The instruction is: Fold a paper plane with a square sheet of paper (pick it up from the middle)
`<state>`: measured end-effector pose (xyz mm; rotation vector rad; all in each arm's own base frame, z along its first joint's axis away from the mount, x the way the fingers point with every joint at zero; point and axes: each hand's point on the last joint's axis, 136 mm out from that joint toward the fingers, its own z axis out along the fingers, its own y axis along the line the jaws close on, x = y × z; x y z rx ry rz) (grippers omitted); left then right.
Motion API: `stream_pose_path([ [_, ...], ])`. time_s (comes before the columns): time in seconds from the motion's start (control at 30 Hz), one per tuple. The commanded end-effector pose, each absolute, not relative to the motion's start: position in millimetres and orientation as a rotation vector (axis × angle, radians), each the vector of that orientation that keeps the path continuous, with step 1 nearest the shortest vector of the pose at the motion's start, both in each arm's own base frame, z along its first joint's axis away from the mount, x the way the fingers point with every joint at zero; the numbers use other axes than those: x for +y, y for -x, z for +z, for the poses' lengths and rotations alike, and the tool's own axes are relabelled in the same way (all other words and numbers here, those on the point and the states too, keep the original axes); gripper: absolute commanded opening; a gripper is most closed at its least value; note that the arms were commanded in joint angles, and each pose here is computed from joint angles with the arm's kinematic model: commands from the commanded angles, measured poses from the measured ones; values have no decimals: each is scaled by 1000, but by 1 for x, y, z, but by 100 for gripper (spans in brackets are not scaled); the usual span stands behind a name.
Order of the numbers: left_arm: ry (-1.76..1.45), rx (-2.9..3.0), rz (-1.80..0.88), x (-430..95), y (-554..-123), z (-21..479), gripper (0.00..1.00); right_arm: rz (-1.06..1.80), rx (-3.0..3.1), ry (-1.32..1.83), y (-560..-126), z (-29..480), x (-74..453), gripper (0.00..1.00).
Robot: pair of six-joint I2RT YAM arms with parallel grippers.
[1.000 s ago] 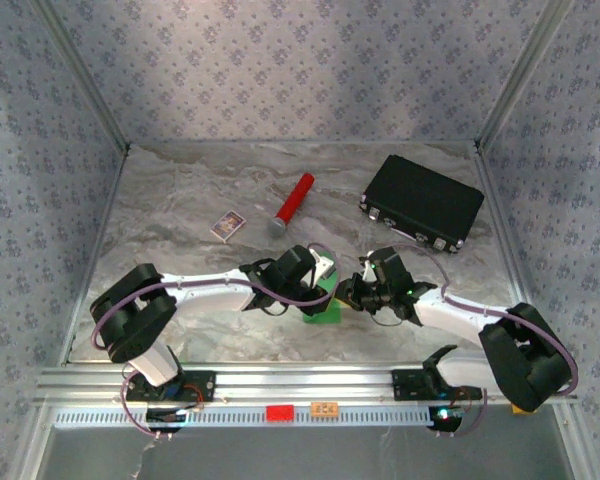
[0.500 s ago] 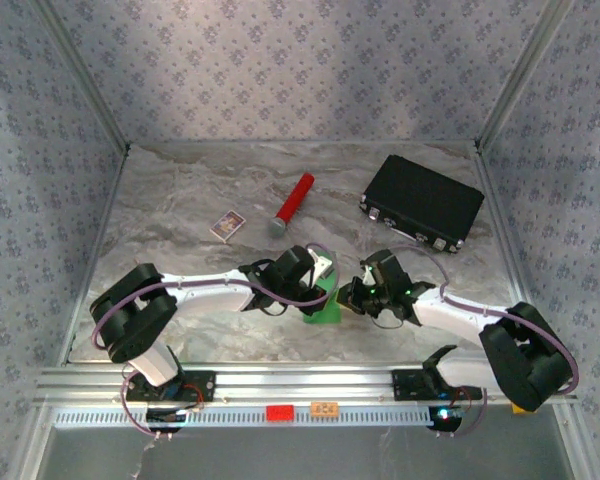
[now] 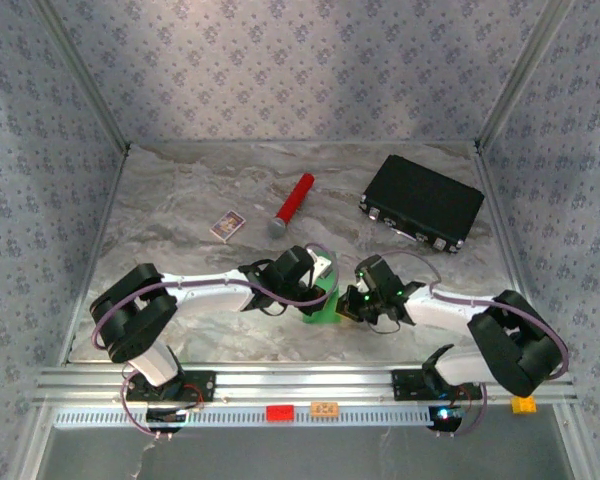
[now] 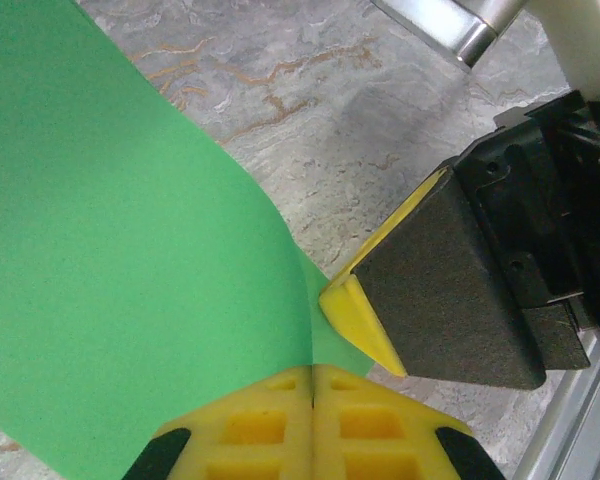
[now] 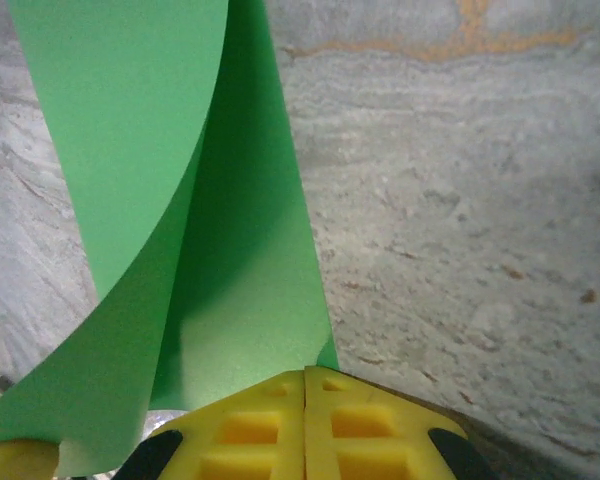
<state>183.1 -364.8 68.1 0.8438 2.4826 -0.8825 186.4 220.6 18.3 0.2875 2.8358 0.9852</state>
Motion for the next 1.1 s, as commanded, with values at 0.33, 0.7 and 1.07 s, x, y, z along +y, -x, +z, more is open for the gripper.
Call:
stream_pose_path([
  [0.33,-760,2498,-958,-374,-186,72,0,766,2885,-239,-190,20,188,9],
  [0.7,-741,2516,-929,-372,-189,67,1,1034,2760,-271,-204,41,223,11],
  [1.07,-736,2534,-869,-362,-194,62,1,857,2893,-330,-188,2,205,9],
])
